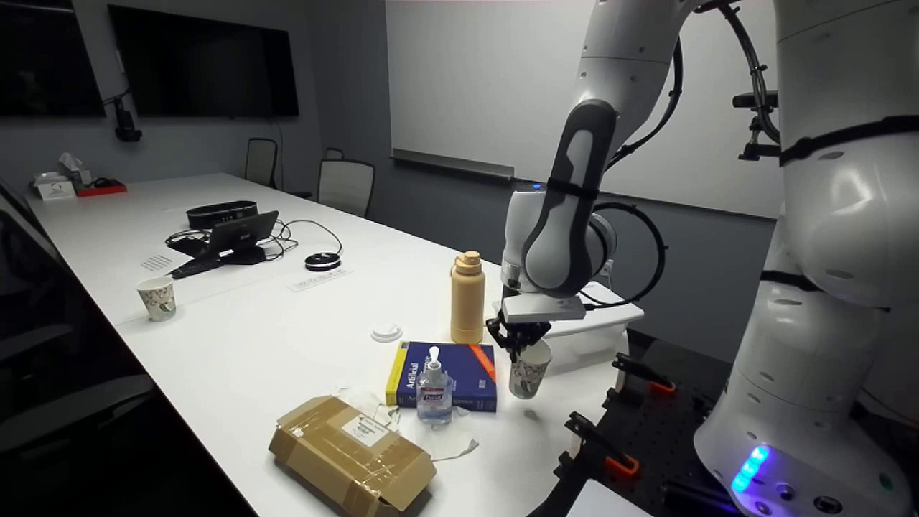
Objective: Move the cup on the left forwards.
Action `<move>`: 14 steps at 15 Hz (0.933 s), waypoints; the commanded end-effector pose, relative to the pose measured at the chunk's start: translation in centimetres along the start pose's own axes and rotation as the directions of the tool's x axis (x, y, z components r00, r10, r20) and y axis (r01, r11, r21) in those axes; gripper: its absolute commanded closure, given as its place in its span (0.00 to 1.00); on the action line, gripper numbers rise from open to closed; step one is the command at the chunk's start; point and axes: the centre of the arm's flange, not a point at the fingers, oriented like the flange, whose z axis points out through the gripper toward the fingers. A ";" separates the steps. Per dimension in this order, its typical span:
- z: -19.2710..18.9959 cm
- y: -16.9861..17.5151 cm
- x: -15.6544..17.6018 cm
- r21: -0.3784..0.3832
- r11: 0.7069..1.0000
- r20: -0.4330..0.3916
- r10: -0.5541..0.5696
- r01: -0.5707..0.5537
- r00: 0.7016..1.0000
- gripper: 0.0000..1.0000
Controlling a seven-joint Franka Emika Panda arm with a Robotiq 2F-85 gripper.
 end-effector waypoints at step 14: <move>4.5 2.2 2.1 0.026 0.998 0.071 0.062 -0.064 0.996 0.71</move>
